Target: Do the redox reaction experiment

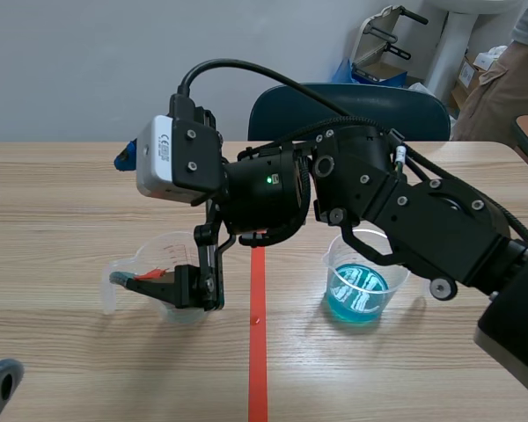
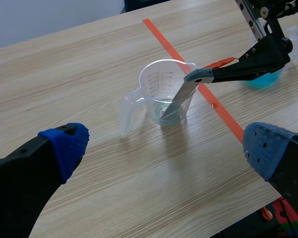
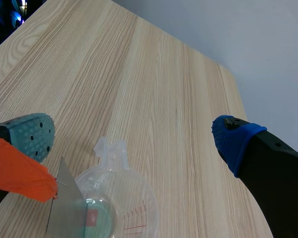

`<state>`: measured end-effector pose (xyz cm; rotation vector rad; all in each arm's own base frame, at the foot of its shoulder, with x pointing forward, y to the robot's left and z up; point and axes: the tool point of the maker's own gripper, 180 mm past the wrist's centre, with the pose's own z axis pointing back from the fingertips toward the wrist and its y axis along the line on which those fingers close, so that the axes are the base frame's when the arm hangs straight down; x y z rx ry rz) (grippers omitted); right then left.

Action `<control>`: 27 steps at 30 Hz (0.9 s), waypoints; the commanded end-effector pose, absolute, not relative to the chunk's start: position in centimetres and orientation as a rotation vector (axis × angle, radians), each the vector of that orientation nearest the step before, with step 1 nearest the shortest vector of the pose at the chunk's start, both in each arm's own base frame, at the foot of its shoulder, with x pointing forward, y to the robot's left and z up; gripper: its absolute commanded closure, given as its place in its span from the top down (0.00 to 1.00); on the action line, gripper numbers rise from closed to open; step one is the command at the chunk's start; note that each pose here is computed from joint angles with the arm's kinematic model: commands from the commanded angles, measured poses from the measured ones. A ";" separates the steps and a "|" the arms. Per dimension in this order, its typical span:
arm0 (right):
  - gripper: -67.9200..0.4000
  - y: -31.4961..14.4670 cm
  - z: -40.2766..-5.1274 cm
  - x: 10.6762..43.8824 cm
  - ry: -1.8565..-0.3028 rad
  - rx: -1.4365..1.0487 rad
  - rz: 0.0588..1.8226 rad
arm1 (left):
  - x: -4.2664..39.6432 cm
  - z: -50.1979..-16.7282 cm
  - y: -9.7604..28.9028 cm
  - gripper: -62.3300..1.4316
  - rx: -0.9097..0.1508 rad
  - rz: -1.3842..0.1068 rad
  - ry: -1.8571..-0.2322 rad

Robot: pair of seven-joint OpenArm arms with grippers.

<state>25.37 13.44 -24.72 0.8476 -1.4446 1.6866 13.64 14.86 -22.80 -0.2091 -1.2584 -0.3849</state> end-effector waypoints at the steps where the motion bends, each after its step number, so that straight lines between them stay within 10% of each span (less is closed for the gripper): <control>1: 1.00 13.8 -23.5 25.3 -1.477 0.875 1.683 | 13.9 -22.2 14.7 1.00 -0.217 -0.375 -1.284; 27: 1.00 11.2 -23.8 22.1 -1.432 1.101 1.614 | 13.8 -22.5 14.7 1.00 -0.213 -0.377 -1.269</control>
